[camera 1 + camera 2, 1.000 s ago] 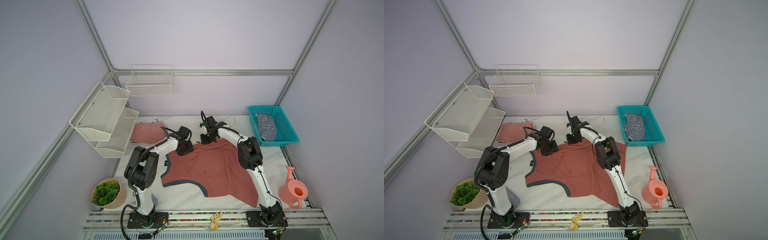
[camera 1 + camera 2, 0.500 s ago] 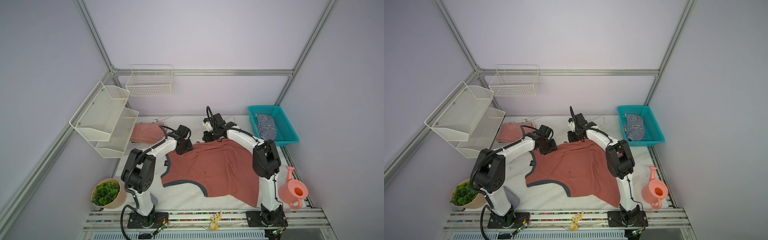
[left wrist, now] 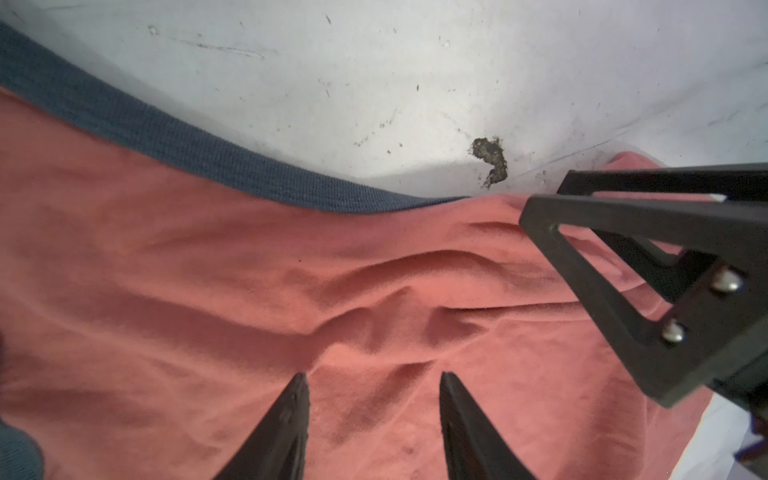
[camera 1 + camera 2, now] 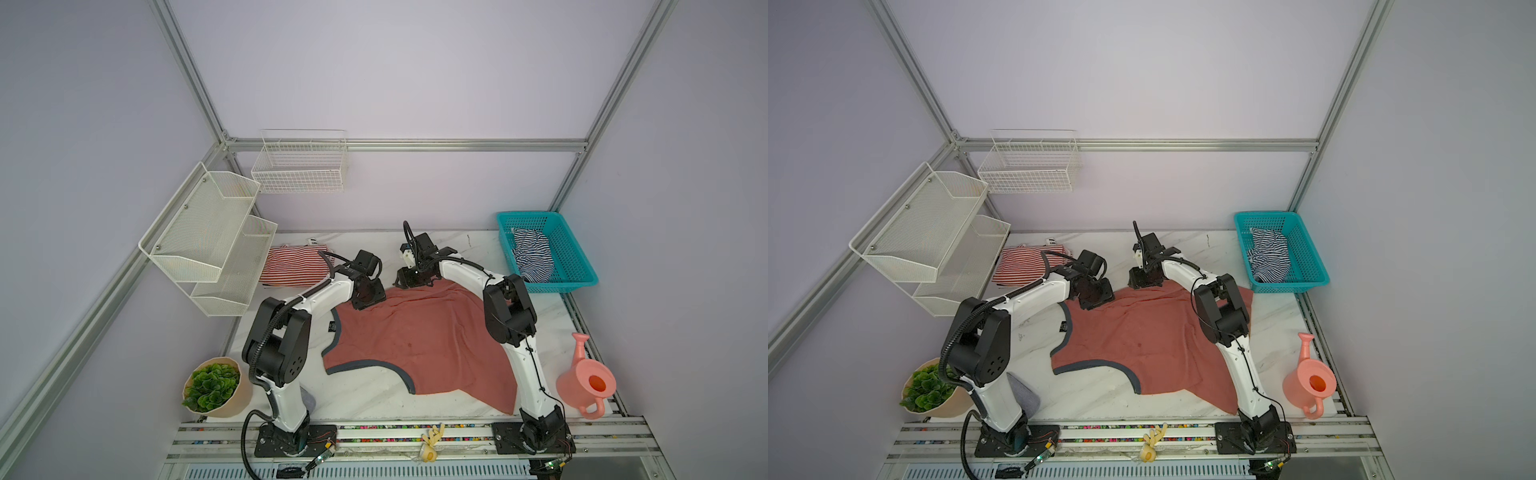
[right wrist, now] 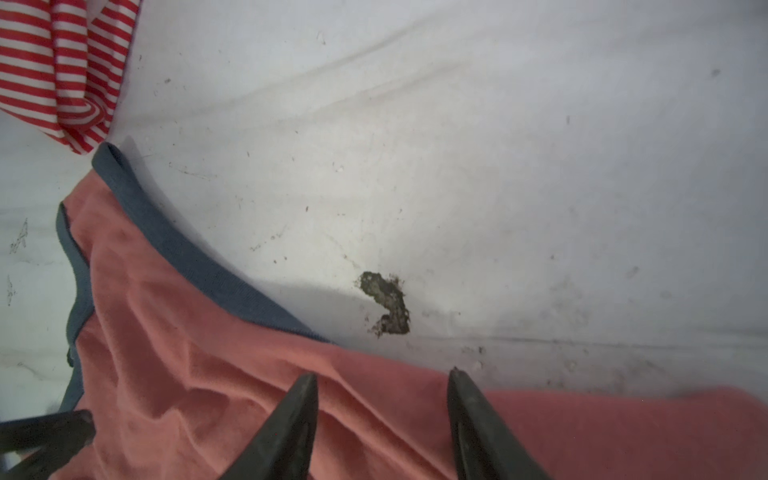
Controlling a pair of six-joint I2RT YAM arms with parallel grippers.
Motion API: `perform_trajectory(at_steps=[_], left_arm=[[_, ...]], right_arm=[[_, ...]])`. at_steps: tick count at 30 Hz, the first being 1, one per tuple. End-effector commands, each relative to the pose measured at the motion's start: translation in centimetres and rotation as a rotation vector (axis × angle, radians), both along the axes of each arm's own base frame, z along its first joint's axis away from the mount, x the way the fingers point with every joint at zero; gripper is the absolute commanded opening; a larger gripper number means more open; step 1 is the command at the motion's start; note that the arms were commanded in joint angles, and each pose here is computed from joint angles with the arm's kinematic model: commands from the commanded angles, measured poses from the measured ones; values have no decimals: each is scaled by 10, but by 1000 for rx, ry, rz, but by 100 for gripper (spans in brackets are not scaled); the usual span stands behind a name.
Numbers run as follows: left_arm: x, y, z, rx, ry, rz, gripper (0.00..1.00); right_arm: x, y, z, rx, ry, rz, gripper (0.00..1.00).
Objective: Fold and stack the tank tops
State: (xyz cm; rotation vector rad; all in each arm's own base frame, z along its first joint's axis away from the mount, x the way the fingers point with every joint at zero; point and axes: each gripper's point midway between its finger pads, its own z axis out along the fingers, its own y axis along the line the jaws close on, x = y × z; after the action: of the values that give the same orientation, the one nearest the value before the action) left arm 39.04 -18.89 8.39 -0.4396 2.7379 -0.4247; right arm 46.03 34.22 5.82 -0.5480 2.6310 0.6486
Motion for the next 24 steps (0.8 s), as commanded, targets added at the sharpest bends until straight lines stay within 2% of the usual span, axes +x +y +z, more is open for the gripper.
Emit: perform_trajectory(at_steps=[1,5,7,8,12,17,19,23,24], left_arm=[[1,1,12,1,-30,-12,51],[0,1,11,4,-26,-14,51],[-1,1,11,4,-24,-16,51],[-1,1,11,3,-24,-16,51],[-2,1,11,4,-23,-18,51],[-3,1,9,5,-18,-18,51],[-3,1,8,5,-16,-18,51],[-2,2,11,3,-23,-16,51],[-2,2,12,3,-24,-16,51]], right_arm=[[-3,1,-8,-43,8,21,50],[-8,1,-19,-59,31,29,36],[-12,1,-21,-57,42,39,33],[-14,3,-21,-56,45,49,34],[-20,3,-17,-59,44,70,47],[-28,5,-17,-56,56,87,45],[-31,5,-23,-69,68,94,38],[-33,3,-29,-89,73,92,3],[-31,3,-25,-87,61,87,0]])
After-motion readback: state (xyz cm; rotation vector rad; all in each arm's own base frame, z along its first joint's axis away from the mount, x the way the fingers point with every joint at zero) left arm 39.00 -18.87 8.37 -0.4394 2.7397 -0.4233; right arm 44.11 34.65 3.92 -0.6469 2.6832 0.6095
